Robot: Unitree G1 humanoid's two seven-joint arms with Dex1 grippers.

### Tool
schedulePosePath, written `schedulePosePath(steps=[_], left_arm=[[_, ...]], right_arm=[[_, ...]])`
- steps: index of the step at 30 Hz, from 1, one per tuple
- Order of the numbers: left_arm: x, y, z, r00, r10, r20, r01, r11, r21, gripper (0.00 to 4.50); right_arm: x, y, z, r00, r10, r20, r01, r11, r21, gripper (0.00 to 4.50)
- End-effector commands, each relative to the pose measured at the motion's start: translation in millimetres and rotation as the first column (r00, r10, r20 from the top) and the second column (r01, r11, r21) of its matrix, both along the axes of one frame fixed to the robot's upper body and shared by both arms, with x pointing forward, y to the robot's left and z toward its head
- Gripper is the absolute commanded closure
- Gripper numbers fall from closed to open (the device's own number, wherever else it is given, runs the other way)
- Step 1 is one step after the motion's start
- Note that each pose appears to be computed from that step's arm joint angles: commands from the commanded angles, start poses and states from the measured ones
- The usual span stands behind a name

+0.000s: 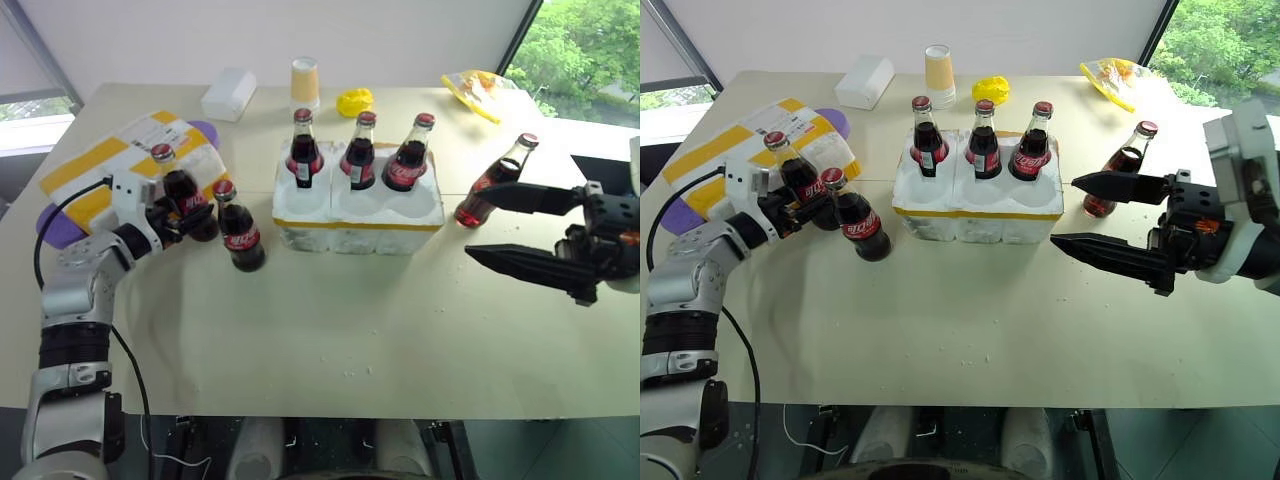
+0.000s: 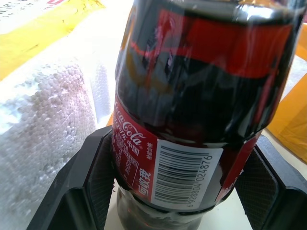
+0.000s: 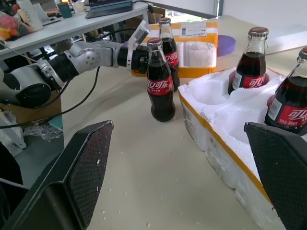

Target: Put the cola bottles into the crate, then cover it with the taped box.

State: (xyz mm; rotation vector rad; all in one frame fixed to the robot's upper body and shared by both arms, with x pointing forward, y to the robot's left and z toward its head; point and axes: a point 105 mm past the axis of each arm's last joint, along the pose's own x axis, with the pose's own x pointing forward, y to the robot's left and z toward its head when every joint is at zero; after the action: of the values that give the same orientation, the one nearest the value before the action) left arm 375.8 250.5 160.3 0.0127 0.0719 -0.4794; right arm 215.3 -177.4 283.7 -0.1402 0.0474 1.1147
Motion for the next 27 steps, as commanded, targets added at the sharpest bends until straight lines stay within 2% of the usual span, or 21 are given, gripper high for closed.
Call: schedulePosePath(steps=[1, 7, 13, 17, 20, 24, 27], left_arm=[[-1, 1, 38, 0.994, -0.027, 0.108, 0.027, 1.000, -0.004, 1.65], [-17, 2, 62, 0.985, -0.130, 0.110, 0.126, 0.991, 0.042, 1.65], [-46, 3, 114, 0.944, -0.321, 0.076, 0.309, 0.941, 0.138, 1.65], [-81, -18, 162, 0.858, -0.512, 0.049, 0.499, 0.852, 0.159, 1.65], [-94, -32, 187, 0.814, -0.577, 0.071, 0.562, 0.812, 0.156, 1.65], [-106, -55, 210, 0.756, -0.647, 0.105, 0.631, 0.761, 0.151, 1.65], [-116, -86, 226, 0.681, -0.719, 0.138, 0.701, 0.695, 0.162, 1.65]], right_arm=[[-2, -1, 6, 0.999, 0.001, 0.049, -0.001, 1.000, 0.004, 0.00], [0, -1, 4, 0.999, 0.004, 0.049, -0.004, 1.000, 0.001, 0.00], [3, -3, 0, 0.999, -0.001, 0.042, 0.001, 1.000, 0.001, 0.00], [4, -2, -5, 0.999, -0.006, 0.036, 0.006, 1.000, 0.012, 0.00], [5, -2, -7, 0.999, -0.009, 0.034, 0.008, 1.000, 0.019, 0.00], [5, -1, -8, 0.999, -0.013, 0.034, 0.012, 1.000, 0.022, 0.00], [6, -2, -9, 0.999, -0.019, 0.035, 0.018, 0.999, 0.031, 0.00]])
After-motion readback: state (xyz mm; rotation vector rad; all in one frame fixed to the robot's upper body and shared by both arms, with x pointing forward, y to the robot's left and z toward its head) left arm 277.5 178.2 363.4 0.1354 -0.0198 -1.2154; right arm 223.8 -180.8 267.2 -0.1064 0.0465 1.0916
